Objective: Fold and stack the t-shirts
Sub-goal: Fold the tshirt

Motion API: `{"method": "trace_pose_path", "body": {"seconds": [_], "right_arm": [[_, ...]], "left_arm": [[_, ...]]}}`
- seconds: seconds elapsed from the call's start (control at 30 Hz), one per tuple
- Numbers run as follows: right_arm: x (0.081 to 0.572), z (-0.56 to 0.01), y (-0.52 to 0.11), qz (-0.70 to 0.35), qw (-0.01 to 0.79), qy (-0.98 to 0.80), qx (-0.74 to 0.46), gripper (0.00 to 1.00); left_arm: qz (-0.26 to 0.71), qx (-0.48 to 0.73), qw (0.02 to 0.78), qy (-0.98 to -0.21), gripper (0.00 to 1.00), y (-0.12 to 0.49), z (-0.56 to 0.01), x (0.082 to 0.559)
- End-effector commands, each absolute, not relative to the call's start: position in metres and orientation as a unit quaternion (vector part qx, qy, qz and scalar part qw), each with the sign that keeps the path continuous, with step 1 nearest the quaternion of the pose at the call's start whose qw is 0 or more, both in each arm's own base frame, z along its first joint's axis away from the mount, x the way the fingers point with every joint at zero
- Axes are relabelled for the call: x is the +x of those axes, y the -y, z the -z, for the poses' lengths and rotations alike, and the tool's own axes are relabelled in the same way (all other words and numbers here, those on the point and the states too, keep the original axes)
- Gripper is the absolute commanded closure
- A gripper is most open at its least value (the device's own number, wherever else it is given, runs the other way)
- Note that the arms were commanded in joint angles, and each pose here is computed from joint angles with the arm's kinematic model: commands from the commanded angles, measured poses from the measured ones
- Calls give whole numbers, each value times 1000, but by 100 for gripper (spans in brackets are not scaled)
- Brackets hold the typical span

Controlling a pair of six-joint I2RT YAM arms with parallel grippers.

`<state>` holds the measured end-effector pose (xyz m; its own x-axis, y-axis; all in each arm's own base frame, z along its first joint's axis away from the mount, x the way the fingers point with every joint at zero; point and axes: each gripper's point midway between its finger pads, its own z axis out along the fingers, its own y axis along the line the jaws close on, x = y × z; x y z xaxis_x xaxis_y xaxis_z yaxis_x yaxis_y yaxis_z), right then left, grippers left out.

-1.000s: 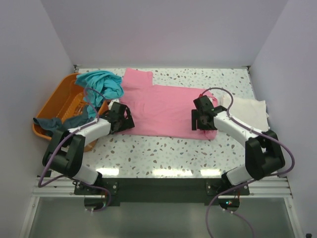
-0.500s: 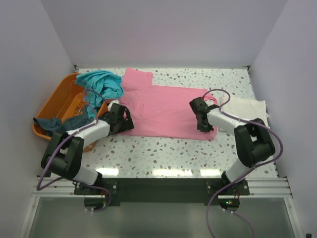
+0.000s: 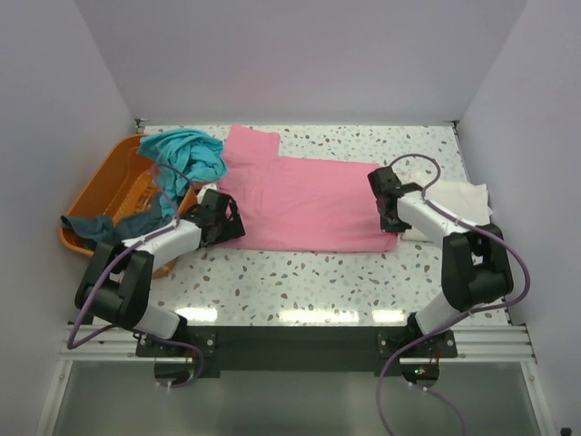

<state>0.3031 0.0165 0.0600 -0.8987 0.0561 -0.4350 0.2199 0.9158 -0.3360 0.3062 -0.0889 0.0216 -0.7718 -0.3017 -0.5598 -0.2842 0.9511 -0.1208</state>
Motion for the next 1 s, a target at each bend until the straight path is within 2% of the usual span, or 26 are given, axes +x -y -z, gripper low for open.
{"method": "trace_pose_path", "body": {"seconds": [0.0, 0.27, 0.37, 0.43, 0.47, 0.57, 0.73, 0.97], "right_arm": [[311, -75, -11, 186, 208, -960, 7, 100], [322, -73, 8, 240, 196, -951, 13, 100], [332, -69, -1, 217, 205, -954, 6, 100], [332, -66, -2, 218, 199, -955, 18, 88], [331, -65, -3, 213, 198, -957, 20, 70], [327, -64, -16, 180, 197, -964, 12, 52], [313, -85, -41, 134, 232, -963, 5, 44], [281, -85, -52, 76, 250, -965, 24, 42]], "left_arm": [[-25, -161, 270, -949, 0, 68, -9, 288], [-31, -163, 263, -951, 0, 66, -4, 286], [-22, -162, 261, -951, 0, 68, -3, 286], [-19, -160, 260, -952, 0, 69, -3, 286], [-17, -160, 259, -952, 0, 70, -2, 286], [-13, -158, 262, -952, 0, 72, -4, 287], [0, -154, 263, -952, 0, 76, -6, 287], [5, -153, 267, -952, 0, 77, -8, 286]]}}
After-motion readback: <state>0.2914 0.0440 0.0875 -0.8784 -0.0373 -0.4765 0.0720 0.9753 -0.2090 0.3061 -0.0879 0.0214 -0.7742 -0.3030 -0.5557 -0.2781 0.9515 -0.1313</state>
